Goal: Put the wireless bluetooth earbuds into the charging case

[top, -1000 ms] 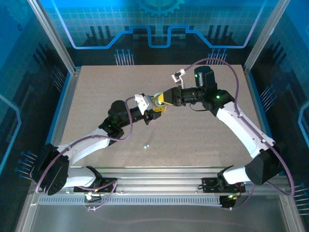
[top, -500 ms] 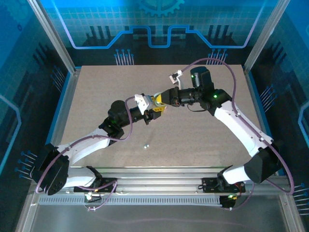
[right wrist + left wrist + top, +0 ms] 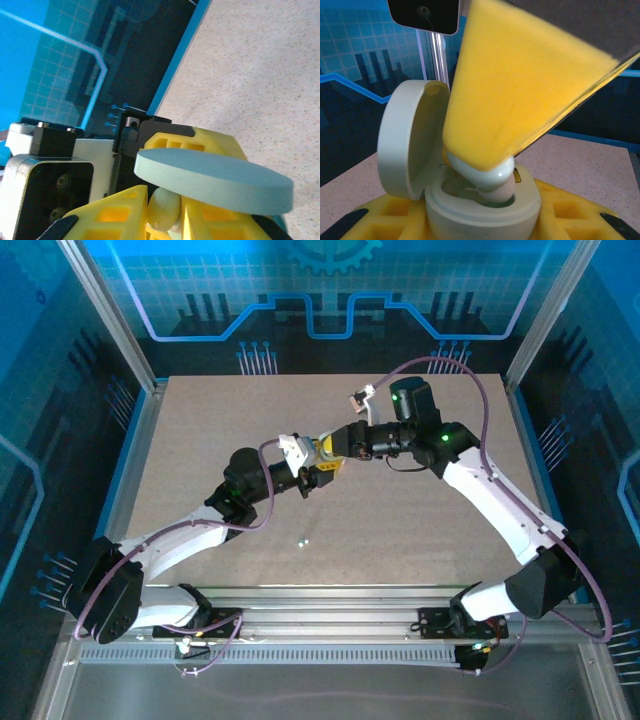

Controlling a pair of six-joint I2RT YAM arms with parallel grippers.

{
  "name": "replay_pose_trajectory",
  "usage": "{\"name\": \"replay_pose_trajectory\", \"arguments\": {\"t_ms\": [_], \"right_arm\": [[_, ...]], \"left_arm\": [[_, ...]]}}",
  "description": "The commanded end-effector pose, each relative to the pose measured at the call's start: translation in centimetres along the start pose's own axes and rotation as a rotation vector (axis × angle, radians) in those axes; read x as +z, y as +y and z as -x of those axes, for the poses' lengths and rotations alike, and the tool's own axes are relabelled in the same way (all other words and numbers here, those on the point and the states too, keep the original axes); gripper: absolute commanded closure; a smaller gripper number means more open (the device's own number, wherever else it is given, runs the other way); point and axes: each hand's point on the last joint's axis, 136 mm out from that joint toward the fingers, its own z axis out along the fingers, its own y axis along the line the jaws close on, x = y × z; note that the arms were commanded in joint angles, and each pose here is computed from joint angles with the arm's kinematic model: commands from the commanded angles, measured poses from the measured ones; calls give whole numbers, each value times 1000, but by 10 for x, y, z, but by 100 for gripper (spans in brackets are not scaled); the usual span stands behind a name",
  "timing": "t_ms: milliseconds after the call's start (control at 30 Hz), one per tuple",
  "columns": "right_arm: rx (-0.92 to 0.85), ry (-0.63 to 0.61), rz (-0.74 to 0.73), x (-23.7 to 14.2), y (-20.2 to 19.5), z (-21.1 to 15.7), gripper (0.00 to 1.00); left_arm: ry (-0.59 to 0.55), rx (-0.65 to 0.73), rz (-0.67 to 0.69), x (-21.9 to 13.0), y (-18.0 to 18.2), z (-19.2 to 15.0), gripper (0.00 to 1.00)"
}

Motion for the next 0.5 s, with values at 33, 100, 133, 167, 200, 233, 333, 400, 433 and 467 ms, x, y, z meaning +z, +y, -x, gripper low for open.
{"name": "replay_pose_trajectory", "arguments": {"t_ms": [33,100,133,167,200,233,333,400,433,467], "right_arm": [[-12,18,-83,3,-12,-4,75],[-9,25,-82,4,-12,-6,75],[-8,27,-82,5,-12,-6,75],[-7,28,-80,6,-12,-6,75],[-5,29,-79,6,-12,-6,75],[-6,32,-74,7,-11,-6,74],[-11,43,-55,8,-6,-7,74],[-17,50,-38,10,-2,-7,74],[-21,56,-24,10,1,-7,74],[-24,61,-18,11,3,-8,74]], "left_arm": [[-71,20,-22,-1,-6,17,65],[-71,19,-25,-1,-7,17,65],[-71,18,-27,-1,-7,17,65],[-72,19,-27,-1,-7,17,65],[-72,19,-27,-1,-7,18,65],[-72,21,-27,-1,-7,18,65],[-70,19,-26,-1,-7,17,65],[-71,22,-26,-1,-7,18,65],[-68,21,-24,0,-7,16,65],[-72,22,-23,0,-6,18,65]]}}
